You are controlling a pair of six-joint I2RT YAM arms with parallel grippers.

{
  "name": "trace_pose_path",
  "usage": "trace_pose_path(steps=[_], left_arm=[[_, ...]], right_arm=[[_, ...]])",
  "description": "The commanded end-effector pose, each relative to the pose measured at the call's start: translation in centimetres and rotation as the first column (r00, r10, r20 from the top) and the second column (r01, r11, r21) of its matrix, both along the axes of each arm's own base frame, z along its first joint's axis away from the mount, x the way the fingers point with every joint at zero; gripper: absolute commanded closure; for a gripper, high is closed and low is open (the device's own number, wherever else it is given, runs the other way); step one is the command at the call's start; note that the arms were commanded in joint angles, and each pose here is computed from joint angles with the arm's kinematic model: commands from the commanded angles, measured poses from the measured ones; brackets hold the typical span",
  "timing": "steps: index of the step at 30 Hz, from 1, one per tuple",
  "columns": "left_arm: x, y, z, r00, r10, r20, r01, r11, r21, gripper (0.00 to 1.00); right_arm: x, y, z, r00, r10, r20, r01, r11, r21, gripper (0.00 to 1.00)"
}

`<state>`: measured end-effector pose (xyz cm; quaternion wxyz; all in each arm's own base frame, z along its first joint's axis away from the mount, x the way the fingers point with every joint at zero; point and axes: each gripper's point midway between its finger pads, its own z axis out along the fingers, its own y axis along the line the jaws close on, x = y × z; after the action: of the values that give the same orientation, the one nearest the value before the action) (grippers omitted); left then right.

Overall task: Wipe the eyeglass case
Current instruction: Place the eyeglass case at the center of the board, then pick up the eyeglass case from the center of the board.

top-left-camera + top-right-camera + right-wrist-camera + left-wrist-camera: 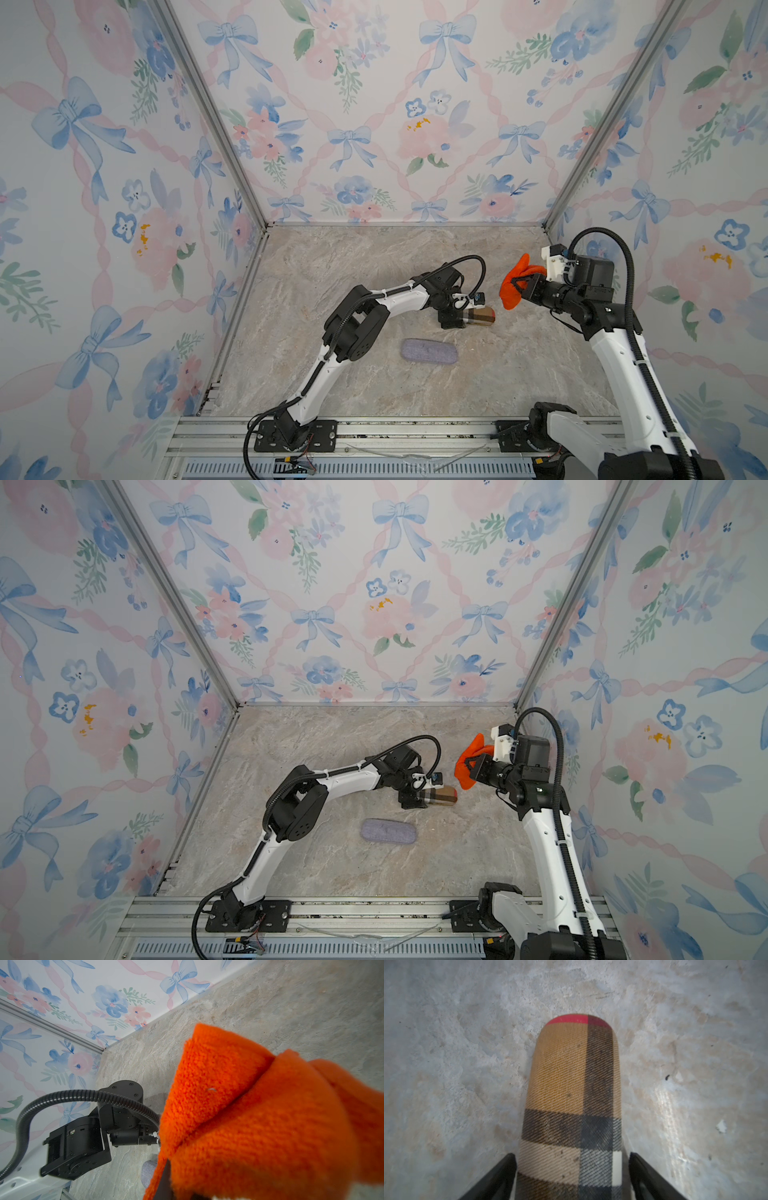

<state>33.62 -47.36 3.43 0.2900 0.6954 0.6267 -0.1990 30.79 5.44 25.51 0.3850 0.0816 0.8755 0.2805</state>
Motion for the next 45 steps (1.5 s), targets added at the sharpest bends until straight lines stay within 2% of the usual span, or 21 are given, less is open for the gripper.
trace_pose_path(steps=[1,7,9,13,15,16,18,21,23,27,28,29,30,32,34,36,40,42,44,45], left_arm=[[-0.1,-1.0,3.0,1.000,-0.009,0.020,0.010,0.999,-0.053,0.02],[-0.1,-0.7,5.7,0.999,0.005,0.051,-0.001,0.997,-0.080,0.02],[-0.1,-0.3,7.7,0.997,0.021,0.072,-0.014,0.995,-0.098,0.02],[0.1,0.9,11.6,0.987,0.076,0.139,-0.059,0.991,-0.122,0.02],[1.2,2.0,13.6,0.967,0.161,0.198,-0.140,0.983,-0.120,0.02],[2.0,2.7,14.3,0.947,0.216,0.238,-0.195,0.975,-0.112,0.02],[3.6,4.7,16.0,0.870,0.339,0.358,-0.317,0.941,-0.120,0.02],[4.1,7.6,18.8,0.765,0.454,0.456,-0.388,0.891,-0.236,0.02],[4.0,9.6,20.6,0.707,0.517,0.483,-0.406,0.856,-0.321,0.02],[4.0,13.2,22.1,0.722,0.589,0.363,-0.440,0.795,-0.416,0.02],[4.5,14.3,22.2,0.712,0.624,0.321,-0.484,0.768,-0.420,0.02],[5.3,15.7,22.7,0.673,0.682,0.287,-0.536,0.717,-0.445,0.02],[5.4,16.8,23.1,0.663,0.699,0.267,-0.544,0.695,-0.471,0.02],[6.0,18.6,23.7,0.637,0.732,0.241,-0.559,0.654,-0.510,0.02],[7.1,19.9,22.9,0.629,0.743,0.229,-0.601,0.651,-0.463,0.02],[7.9,20.9,20.9,0.654,0.720,0.232,-0.622,0.686,-0.378,0.02],[7.7,22.0,18.4,0.764,0.606,0.220,-0.530,0.785,-0.321,0.02],[7.9,22.4,16.5,0.818,0.521,0.243,-0.483,0.852,-0.201,0.02],[7.5,22.5,14.2,0.875,0.432,0.218,-0.422,0.902,-0.092,0.02],[7.4,22.8,13.1,0.889,0.401,0.220,-0.400,0.915,-0.050,0.02]], right_arm=[[0.2,0.3,1.2,0.999,0.019,0.039,-0.019,1.000,0.015,1.00],[-0.5,0.5,2.2,0.998,0.017,0.062,-0.019,0.999,0.030,1.00],[-0.9,0.5,2.8,0.997,0.012,0.077,-0.015,0.999,0.030,1.00],[-1.2,0.6,3.4,0.995,0.011,0.096,-0.015,0.999,0.039,1.00],[-1.2,0.8,4.0,0.994,0.017,0.106,-0.023,0.998,0.050,1.00],[-1.2,0.9,4.4,0.994,0.019,0.111,-0.025,0.998,0.054,1.00],[-1.2,1.1,5.1,0.992,0.028,0.125,-0.036,0.998,0.060,1.00],[-1.1,1.4,5.5,0.990,0.039,0.135,-0.048,0.997,0.065,1.00],[-0.7,1.7,5.5,0.990,0.046,0.135,-0.056,0.996,0.073,1.00],[-0.1,2.8,5.8,0.987,0.077,0.143,-0.088,0.993,0.076,1.00],[0.2,2.8,5.7,0.987,0.074,0.144,-0.084,0.994,0.066,1.00],[0.6,3.2,5.4,0.987,0.083,0.139,-0.093,0.994,0.065,1.00],[1.1,3.5,5.2,0.987,0.090,0.133,-0.099,0.993,0.068,1.00],[2.0,4.1,5.2,0.986,0.100,0.132,-0.110,0.991,0.071,1.00],[3.0,4.4,5.6,0.984,0.101,0.144,-0.112,0.991,0.069,1.00],[4.0,4.5,6.4,0.982,0.093,0.163,-0.107,0.991,0.079,1.00],[5.9,5.0,7.7,0.975,0.101,0.196,-0.119,0.990,0.081,1.00],[7.0,5.6,7.6,0.976,0.116,0.187,-0.134,0.987,0.086,1.00],[8.0,6.5,7.3,0.974,0.139,0.177,-0.156,0.984,0.088,1.00],[8.4,7.0,7.1,0.974,0.151,0.171,-0.168,0.982,0.089,1.00]])
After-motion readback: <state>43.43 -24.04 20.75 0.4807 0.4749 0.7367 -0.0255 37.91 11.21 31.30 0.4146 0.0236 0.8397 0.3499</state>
